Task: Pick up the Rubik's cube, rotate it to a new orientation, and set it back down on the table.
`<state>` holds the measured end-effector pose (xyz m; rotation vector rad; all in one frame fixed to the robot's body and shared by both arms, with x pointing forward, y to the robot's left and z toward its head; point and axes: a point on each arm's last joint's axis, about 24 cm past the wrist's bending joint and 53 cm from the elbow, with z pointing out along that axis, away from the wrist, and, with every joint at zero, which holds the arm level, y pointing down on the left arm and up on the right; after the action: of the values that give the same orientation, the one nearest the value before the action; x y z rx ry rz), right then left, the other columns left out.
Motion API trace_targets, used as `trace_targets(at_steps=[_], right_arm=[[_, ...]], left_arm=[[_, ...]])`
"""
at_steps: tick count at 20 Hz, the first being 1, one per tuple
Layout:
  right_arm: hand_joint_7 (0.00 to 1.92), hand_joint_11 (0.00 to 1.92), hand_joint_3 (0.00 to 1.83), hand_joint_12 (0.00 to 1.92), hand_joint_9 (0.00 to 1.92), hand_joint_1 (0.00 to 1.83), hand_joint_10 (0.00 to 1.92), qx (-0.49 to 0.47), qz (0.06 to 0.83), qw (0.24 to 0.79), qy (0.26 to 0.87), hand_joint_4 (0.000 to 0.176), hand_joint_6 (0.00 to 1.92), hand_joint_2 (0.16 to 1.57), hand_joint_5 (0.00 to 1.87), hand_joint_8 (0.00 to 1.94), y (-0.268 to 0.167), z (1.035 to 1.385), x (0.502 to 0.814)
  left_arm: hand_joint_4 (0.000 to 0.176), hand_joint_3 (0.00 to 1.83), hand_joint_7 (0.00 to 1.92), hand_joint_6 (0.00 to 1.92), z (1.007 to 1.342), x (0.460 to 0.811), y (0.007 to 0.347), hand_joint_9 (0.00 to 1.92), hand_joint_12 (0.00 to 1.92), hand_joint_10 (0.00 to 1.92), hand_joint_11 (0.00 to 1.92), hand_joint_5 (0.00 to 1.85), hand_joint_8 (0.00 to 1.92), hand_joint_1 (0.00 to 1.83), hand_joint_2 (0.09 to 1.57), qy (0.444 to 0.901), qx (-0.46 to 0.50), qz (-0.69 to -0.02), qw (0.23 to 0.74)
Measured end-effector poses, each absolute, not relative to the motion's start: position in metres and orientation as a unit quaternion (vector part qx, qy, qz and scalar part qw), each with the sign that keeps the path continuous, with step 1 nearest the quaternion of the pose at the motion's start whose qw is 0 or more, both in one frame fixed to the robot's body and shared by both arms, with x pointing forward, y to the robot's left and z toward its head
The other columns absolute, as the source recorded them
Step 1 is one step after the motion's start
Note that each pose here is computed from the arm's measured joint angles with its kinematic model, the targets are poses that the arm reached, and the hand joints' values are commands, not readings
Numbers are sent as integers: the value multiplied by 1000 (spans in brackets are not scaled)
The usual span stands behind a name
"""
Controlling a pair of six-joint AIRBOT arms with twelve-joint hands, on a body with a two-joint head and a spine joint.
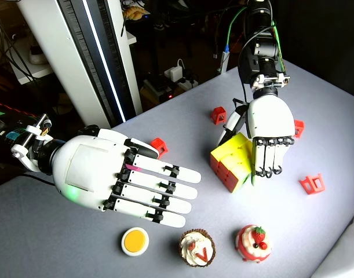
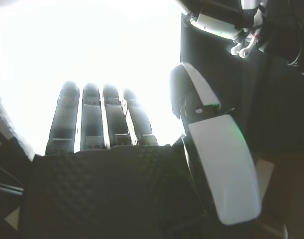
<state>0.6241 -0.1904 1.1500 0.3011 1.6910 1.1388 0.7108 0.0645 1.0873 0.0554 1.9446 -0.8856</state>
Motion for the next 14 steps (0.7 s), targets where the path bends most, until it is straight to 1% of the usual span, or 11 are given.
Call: trace_targets(at_steps=[1,2,3,4,5,6,7,8,9,12,14], right_arm=[[0,0,3,0,0,509,0,125,474,515,703,0,0,1391,0,0,-190,1150,624],[0,0,0,0,0,537,0,126,474,515,703,0,0,1385,0,0,-190,1150,624],[0,0,0,0,0,506,0,126,474,515,703,0,0,1383,0,0,-191,1150,624],[0,0,0,0,0,493,0,126,474,515,703,0,0,1382,0,0,-191,1150,624],[0,0,0,0,0,506,0,127,474,515,703,0,0,1382,0,0,-191,1150,624],[0,0,0,0,0,512,0,126,474,515,703,0,0,1384,0,0,-191,1150,624],[0,0,1,0,0,500,0,128,474,515,703,0,0,1385,0,0,-191,1150,625],[0,0,1,0,0,498,0,129,474,515,703,0,0,1386,0,0,-192,1150,625],[0,0,0,0,0,516,0,129,474,515,703,0,0,1382,0,0,-192,1150,625],[0,0,0,0,0,517,0,130,473,515,703,0,0,1385,0,0,-192,1150,625],[0,0,1,0,0,513,0,131,473,515,703,0,0,1387,0,0,-192,1150,625]], left_arm=[[0,0,852,908,1086,711,65,1049,1921,1921,1191,587,1814,1059,1037,798,23,-363,481],[0,0,530,748,1087,710,65,632,1921,1628,722,404,1372,985,997,796,22,-364,482],[0,0,195,456,1086,710,65,126,1663,978,144,143,638,842,960,797,22,-364,482],[24,0,124,211,1086,710,65,24,1327,570,28,69,251,787,941,798,22,-363,481],[38,0,24,41,1083,709,67,4,606,113,5,13,49,767,919,800,25,-360,479],[53,0,4,7,1082,707,68,0,120,22,0,2,9,765,897,802,25,-359,478],[63,0,0,1,1084,706,69,0,23,4,0,0,1,760,887,800,25,-360,479],[82,0,0,0,1087,708,72,0,4,0,0,0,0,758,874,797,24,-360,484],[82,0,0,0,1089,708,73,0,0,0,0,0,0,736,851,795,23,-362,487],[55,0,0,0,1087,709,78,0,0,0,0,0,0,734,845,797,21,-357,486],[60,0,0,0,1087,707,78,0,0,0,0,0,0,728,845,798,22,-357,485]])
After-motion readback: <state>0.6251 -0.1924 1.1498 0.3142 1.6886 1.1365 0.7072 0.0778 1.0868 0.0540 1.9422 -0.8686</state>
